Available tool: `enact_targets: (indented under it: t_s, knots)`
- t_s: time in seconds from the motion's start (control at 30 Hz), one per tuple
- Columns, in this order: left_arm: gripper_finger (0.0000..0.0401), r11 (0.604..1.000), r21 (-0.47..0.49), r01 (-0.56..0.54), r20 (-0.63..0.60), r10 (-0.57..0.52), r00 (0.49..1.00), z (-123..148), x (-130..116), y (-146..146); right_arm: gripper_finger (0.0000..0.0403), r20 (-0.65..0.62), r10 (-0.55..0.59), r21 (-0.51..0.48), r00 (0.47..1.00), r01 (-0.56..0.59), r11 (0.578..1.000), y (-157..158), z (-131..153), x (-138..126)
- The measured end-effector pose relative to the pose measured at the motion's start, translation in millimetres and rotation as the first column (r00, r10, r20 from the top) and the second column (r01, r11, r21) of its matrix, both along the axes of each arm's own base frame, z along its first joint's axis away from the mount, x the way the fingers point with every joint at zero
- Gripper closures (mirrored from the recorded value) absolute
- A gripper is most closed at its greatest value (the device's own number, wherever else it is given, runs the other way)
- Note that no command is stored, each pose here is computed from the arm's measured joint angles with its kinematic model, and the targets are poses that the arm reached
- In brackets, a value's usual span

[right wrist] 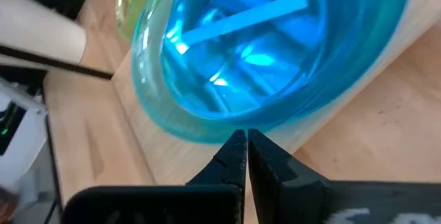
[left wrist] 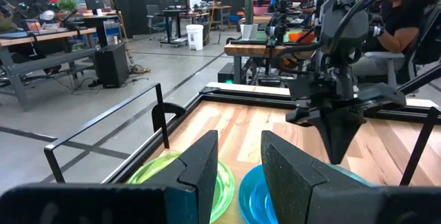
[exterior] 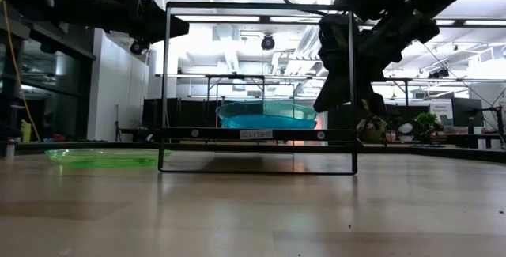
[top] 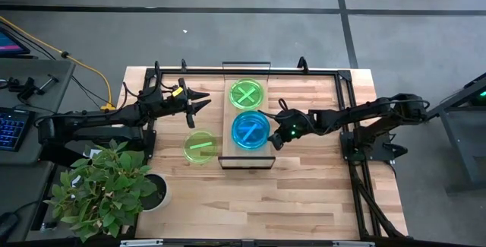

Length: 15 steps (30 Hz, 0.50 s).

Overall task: Place and stack plates onto a shelf
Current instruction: Stack the blue plate on top of the blue plates on the shelf

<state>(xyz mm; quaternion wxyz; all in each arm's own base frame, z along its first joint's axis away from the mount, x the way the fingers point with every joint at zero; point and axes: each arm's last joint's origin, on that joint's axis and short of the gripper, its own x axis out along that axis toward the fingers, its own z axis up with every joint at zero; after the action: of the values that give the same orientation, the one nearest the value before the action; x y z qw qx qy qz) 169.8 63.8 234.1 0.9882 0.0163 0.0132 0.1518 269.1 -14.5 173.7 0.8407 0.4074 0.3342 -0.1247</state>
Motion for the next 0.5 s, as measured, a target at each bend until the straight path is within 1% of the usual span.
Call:
enact_targets:
  t_s: [0.17, 0.23, 0.3, 0.4, 0.5]
  knots:
    - [0.0297, 1.0, 0.0, 0.0, 0.0, 0.0, 1.0, 0, 0, 0, 0.0403, -0.003, -0.075, -0.038, 0.997, 0.075, 0.996, -2, 0, 0]
    - [0.0297, 1.0, 0.0, 0.0, 0.0, 0.0, 1.0, 0, 0, 0, 0.0403, 0.004, -0.074, -0.046, 0.997, 0.074, 0.996, -3, 0, 0]
    - [0.0297, 1.0, 0.0, 0.0, 0.0, 0.0, 1.0, 0, 0, 0, 0.0403, 0.04, -0.043, -0.046, 0.998, 0.045, 0.998, -2, 3, 3]
    - [0.0297, 1.0, 0.0, 0.0, 0.0, 0.0, 1.0, 0, 0, 0, 0.0403, 0.127, 0.051, -0.022, 0.991, -0.049, 0.999, 2, 10, 8]
    - [0.0297, 1.0, 0.0, 0.0, 0.001, 0.0, 1.0, 0, 0, 0, 0.0403, 0.157, 0.098, -0.012, 0.983, -0.097, 0.995, 4, 12, 9]
